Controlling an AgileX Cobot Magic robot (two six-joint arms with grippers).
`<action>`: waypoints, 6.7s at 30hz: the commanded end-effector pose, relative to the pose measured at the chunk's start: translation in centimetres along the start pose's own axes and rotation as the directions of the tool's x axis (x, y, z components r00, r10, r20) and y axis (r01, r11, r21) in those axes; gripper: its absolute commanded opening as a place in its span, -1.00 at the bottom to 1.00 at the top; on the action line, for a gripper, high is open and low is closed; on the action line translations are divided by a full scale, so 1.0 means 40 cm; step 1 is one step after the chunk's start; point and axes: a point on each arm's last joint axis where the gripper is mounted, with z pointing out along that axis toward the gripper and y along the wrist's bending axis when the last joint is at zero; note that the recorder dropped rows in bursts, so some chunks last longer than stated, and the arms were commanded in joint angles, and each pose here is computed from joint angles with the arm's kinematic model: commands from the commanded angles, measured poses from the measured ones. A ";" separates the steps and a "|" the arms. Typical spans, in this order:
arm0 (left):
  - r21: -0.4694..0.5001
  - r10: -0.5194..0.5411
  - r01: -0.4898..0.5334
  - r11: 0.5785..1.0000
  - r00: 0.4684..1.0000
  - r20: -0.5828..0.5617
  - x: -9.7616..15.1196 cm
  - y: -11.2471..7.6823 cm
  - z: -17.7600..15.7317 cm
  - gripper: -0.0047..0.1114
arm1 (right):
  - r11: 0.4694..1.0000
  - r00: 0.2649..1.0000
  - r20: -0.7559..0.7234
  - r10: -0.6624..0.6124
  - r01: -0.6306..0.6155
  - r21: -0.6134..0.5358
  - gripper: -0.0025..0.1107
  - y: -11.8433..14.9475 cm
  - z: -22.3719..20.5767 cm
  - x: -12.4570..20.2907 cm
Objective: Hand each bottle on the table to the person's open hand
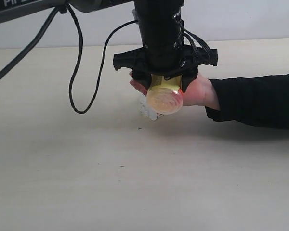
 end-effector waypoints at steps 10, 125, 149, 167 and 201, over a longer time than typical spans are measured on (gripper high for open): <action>0.013 -0.063 0.063 0.998 0.998 0.005 -0.023 0.013 0.042 -0.92 | 1.000 1.000 0.005 0.001 -0.001 0.005 -0.95 -0.001 0.000 0.002; -0.075 0.448 -0.455 0.887 0.813 0.373 -0.053 0.258 -0.179 -0.92 | 1.000 1.000 0.008 0.001 -0.001 0.005 -0.95 -0.001 0.000 0.002; -0.003 0.600 -0.614 0.789 0.770 0.216 -0.156 0.147 0.057 0.37 | 1.000 1.000 0.008 0.001 -0.001 0.005 -0.95 -0.001 0.000 0.002; 0.039 0.603 -0.619 0.785 0.776 0.185 -0.154 0.137 0.171 0.37 | 1.000 1.000 0.010 0.001 -0.001 0.005 -0.95 -0.001 0.000 0.001; 0.151 0.659 -0.681 0.717 0.732 0.174 -0.131 0.118 0.300 0.35 | 1.000 1.000 0.010 0.001 -0.001 0.005 -0.95 -0.001 0.000 0.001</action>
